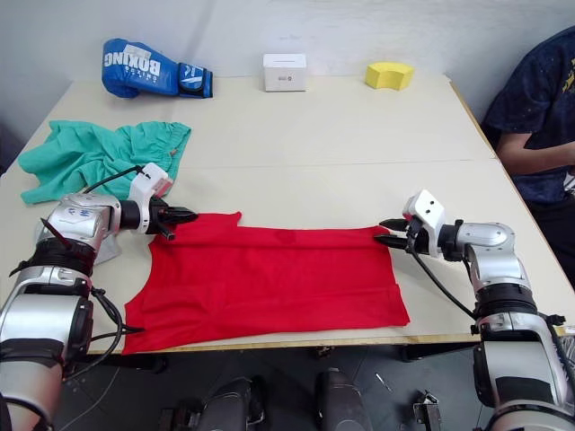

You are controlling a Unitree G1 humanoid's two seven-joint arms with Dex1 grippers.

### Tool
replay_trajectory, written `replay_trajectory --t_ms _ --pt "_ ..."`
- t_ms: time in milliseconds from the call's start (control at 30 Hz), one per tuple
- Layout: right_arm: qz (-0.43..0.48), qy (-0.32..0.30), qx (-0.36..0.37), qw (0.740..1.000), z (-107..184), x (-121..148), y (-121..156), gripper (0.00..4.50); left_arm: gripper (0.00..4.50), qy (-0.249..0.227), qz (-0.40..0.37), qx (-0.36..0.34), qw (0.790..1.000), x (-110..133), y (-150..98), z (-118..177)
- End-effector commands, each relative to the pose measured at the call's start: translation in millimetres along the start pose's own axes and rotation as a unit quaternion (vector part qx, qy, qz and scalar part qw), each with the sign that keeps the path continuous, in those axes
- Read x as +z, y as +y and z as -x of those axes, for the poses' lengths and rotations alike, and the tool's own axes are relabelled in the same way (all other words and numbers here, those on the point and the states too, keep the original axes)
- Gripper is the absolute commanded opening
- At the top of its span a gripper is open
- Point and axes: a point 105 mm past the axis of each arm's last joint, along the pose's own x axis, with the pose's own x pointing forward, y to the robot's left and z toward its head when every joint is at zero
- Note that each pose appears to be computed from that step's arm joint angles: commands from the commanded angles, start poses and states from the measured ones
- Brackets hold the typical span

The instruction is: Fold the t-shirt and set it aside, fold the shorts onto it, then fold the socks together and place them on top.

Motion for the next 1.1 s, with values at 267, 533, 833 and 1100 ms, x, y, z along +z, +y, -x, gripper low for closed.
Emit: replay_trajectory --t_ms 267,533,833,1100 --pt "0.157 -0.031 -0.015 0.987 11.0 23.3 -1.3 0.04 0.0 -0.049 -0.097 0.023 0.994 17.1 8.6 26.4" --pt "0.281 -0.04 -0.033 0.958 24.8 4.5 15.9 0.04 0.0 -0.127 -0.375 0.017 0.918 23.3 -19.8 59.5" --pt "0.35 -0.018 -0.057 0.935 25.9 -30.7 38.4 0.04 0.0 -0.15 -0.628 0.022 0.763 -14.0 -61.0 87.2" --pt "0.357 -0.012 -0.072 0.931 27.4 -40.3 41.6 0.04 0.0 -0.113 -0.655 0.005 0.747 -58.0 -67.0 94.6"
